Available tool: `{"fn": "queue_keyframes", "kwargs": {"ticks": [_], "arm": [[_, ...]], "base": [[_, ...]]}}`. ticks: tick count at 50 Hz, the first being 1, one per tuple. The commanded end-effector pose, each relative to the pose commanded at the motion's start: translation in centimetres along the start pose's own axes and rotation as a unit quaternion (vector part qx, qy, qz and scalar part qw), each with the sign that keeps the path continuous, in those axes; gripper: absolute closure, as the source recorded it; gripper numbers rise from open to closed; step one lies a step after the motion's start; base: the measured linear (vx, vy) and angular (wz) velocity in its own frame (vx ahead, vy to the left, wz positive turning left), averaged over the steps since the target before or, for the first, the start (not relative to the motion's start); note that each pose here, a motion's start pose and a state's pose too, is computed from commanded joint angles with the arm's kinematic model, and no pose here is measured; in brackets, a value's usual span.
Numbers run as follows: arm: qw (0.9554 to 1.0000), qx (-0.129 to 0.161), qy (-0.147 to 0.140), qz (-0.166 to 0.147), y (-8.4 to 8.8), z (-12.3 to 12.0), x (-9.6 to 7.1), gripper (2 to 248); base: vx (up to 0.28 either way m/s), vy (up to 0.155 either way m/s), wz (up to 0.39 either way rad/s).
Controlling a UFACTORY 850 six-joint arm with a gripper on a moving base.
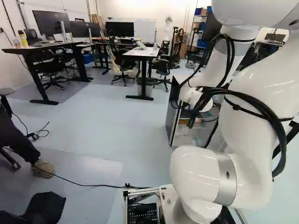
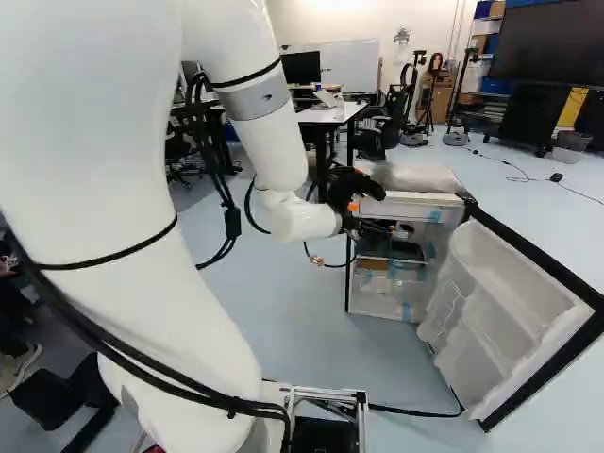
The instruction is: Open the fridge door
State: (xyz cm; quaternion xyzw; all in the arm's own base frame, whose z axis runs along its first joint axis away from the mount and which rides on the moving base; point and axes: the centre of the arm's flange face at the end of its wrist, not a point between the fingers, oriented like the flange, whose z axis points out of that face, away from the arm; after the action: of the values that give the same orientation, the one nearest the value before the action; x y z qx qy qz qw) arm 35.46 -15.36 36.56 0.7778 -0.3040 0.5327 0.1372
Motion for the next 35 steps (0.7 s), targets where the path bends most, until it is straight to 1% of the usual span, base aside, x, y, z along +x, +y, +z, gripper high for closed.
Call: {"fn": "queue_keyframes", "kwargs": {"ticks": [7, 14, 22, 35], "arm": [[0.9985, 0.047, 0.002, -0.029, -1.8, -2.3, -0.9, 3], [0.9941, 0.093, 0.004, -0.056, -3.2, -4.6, -1.8, 3], [0.9869, 0.138, 0.006, -0.083, -4.4, -6.9, -2.9, 3], [0.9728, 0.199, 0.011, -0.118, -5.7, -10.0, -4.5, 3]], "base": [[0.000, 0.000, 0.000], [0.000, 0.000, 0.000], [0.000, 0.000, 0.000], [0.000, 0.000, 0.000]]}}
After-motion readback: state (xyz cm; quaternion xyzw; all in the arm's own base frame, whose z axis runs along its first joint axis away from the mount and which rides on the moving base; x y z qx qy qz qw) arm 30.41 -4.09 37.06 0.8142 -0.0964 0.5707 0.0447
